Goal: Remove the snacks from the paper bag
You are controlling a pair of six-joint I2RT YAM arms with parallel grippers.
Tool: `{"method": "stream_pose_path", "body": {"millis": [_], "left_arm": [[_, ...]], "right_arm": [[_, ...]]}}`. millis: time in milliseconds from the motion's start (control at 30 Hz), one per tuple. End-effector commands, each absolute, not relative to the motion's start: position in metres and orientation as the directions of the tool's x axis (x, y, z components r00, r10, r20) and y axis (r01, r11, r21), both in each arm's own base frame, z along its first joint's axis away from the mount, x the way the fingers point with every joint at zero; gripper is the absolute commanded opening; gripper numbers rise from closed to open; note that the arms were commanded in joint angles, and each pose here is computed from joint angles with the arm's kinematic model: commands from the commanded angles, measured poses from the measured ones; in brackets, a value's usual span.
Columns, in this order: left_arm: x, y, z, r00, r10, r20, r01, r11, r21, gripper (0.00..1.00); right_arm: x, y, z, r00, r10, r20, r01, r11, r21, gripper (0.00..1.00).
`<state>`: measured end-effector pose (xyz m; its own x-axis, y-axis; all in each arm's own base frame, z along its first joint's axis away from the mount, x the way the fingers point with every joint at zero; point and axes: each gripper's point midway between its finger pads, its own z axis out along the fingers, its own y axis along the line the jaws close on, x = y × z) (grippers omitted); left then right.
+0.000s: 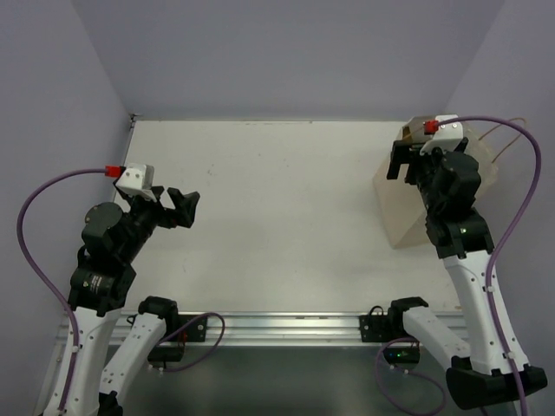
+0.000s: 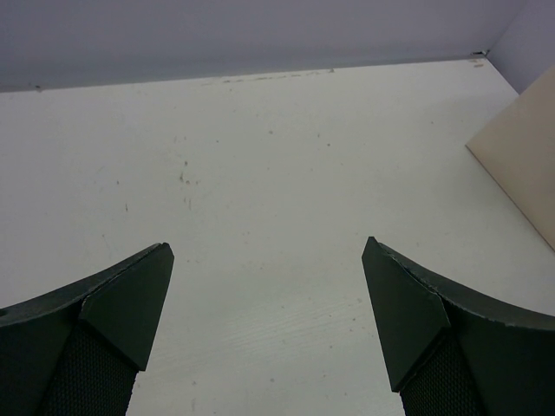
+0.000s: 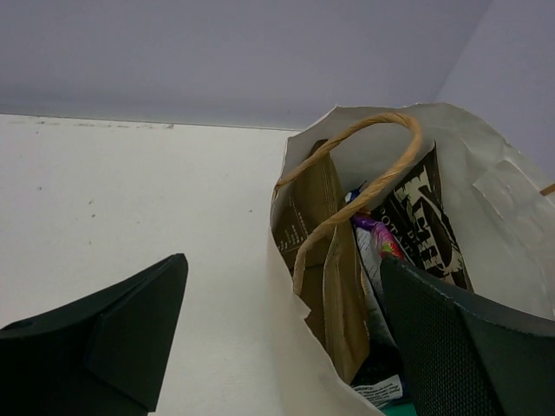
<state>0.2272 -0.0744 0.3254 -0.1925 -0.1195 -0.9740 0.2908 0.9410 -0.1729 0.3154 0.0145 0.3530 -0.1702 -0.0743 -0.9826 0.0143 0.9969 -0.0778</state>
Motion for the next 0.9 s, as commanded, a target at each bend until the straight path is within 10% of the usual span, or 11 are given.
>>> {"method": "stream_pose_path", "body": {"millis": [0, 267, 700, 867], "left_arm": [[0.228, -0.080, 0.332, -0.169, -0.128, -0.977, 0.319, 0.931, -0.177, 1.00], [0.229, -0.080, 0.336, -0.168, -0.123, -0.978, 0.322, 0.931, -0.172, 1.00], [0.230, -0.082, 0.336, -0.178, -0.129, -0.976, 0.327, 0.927, -0.183, 1.00], [0.230, -0.083, 0.334, -0.183, -0.131, -0.974, 0.327, 0.927, -0.186, 1.00]], "right_arm": [[0.329, 0.013, 0.348, -0.159, -0.113, -0.981, 0.007, 0.993, -0.116, 0.95], [0.350, 0.014, 0.311, -0.252, -0.119, -0.960, -0.008, 0.993, -0.120, 0.83], [0.344, 0.058, 0.329, -0.251, -0.092, -0.964, -0.219, 0.975, -0.036, 0.00], [0.334, 0.101, 0.341, -0.227, -0.138, -0.964, -0.348, 0.936, -0.052, 0.00]]}}
